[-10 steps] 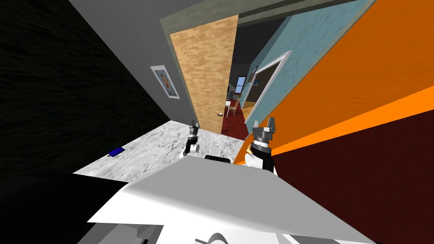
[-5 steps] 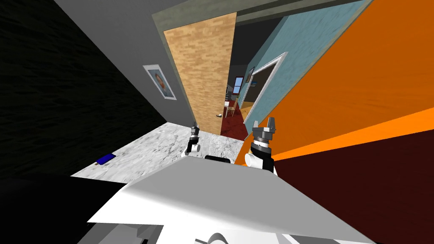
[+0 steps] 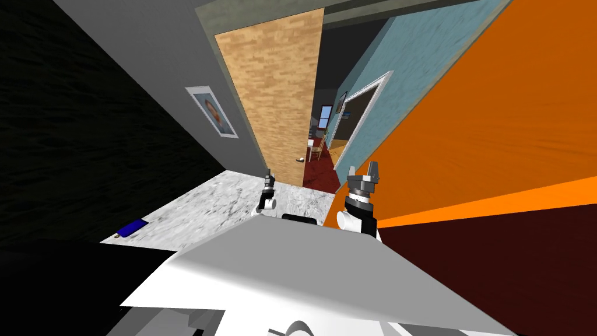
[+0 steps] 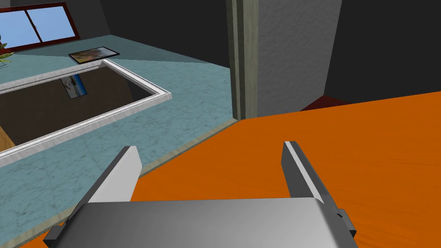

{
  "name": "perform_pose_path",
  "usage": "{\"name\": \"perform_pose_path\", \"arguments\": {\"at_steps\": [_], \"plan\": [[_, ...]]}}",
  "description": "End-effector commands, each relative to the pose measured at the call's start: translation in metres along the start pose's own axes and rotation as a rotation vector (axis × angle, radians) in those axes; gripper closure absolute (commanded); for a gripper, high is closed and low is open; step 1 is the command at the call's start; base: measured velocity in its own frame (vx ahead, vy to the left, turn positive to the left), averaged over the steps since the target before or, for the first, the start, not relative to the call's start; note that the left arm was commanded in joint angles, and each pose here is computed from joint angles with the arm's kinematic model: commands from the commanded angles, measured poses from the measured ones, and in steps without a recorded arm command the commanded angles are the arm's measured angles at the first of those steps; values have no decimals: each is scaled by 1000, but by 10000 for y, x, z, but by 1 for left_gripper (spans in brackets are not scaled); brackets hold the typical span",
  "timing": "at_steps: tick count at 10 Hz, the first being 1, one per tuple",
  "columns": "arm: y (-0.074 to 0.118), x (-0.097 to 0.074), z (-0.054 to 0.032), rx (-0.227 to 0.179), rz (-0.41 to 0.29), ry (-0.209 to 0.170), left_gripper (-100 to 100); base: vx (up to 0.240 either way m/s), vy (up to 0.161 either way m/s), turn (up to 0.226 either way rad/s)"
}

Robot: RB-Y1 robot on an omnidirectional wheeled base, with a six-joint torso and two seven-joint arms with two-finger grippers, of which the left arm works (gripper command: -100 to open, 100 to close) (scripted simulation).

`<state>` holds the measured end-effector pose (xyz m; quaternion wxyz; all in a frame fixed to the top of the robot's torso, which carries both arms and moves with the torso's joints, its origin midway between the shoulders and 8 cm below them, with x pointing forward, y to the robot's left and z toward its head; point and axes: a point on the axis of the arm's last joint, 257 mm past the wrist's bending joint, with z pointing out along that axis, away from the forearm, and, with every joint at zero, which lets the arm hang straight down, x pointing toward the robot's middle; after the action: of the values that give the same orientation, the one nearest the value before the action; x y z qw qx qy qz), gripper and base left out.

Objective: Pull the door open

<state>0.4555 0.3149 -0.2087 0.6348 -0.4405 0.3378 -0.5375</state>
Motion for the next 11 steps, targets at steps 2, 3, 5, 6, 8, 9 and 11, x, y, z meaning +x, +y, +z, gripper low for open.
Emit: {"name": "perform_pose_path", "arguments": {"at_steps": [2,3,5,6,8,9,11], "plan": [[184,2,-29,-33,11,-7,-100,65,23,-67],[263,4,-39,-48,15,-10,-100,89,29,-118],[352,5,-57,-65,19,-14,-100,83,32,-69],[431,8,-72,-81,23,-17,-100,53,12,-59],[582,17,-102,-110,31,-23,-100,86,20,-117],[656,25,-121,-126,34,-26,-100,83,29,-103],[798,42,-160,-155,41,-31,-100,98,19,-107]]}}
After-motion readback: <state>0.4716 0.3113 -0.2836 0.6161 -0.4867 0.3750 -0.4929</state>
